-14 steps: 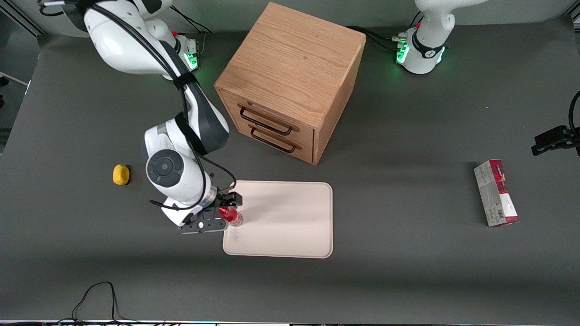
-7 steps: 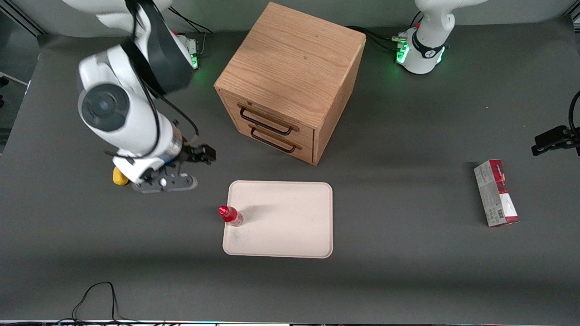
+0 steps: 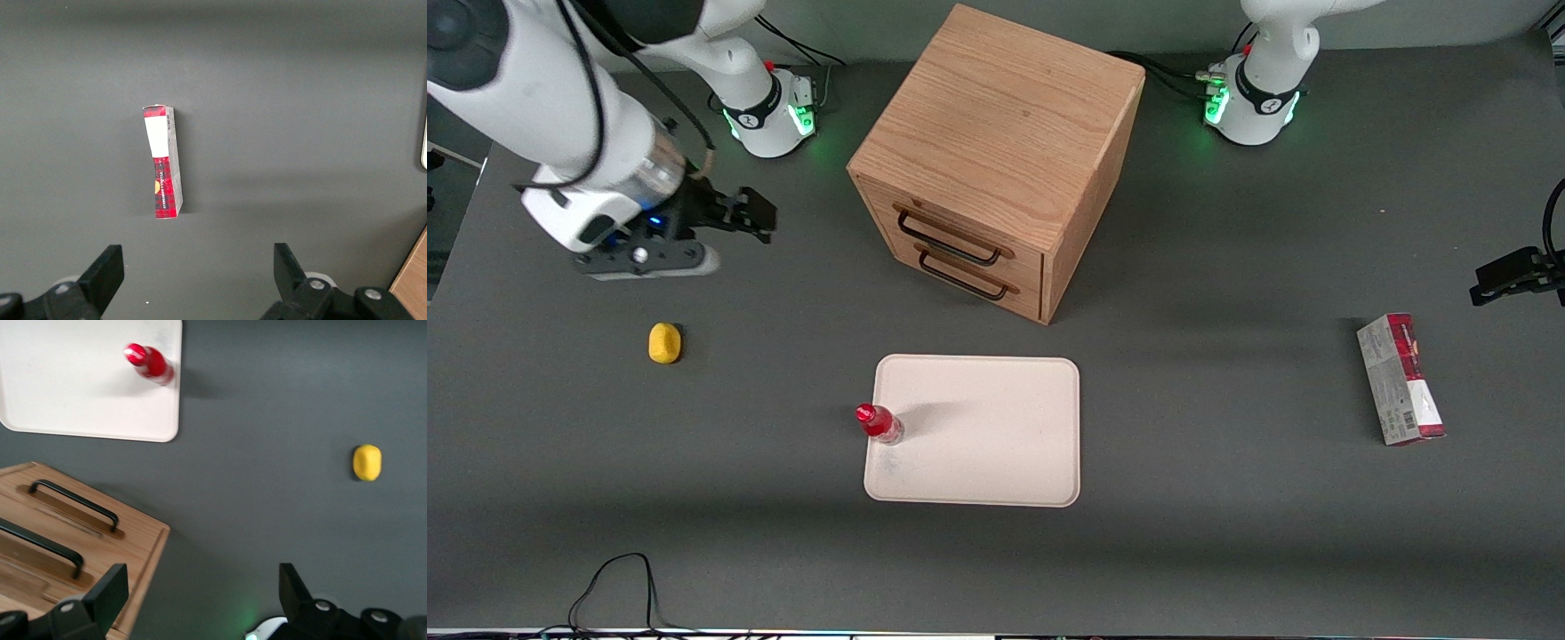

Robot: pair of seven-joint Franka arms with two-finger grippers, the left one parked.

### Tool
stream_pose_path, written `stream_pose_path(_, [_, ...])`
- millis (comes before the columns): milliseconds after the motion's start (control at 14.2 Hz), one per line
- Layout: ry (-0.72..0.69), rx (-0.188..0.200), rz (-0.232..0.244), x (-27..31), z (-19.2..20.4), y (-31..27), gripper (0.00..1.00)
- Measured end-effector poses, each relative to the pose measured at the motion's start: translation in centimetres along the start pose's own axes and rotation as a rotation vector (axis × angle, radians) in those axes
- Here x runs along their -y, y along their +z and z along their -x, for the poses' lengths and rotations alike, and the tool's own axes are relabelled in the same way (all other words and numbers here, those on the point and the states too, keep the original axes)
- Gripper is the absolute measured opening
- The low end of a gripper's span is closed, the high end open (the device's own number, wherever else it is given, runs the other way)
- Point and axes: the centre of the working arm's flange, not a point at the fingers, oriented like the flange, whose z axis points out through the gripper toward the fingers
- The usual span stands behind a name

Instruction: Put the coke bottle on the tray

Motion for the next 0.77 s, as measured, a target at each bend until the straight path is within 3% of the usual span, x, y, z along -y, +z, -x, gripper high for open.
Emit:
stream_pose_path(423, [-0.040, -0.021, -0.037, -13.7, 1.2, -0.6, 1.00])
stream_pose_path(775, [-0.063, -0.041, -0.049, -20.4, 0.9, -0.4, 1.00])
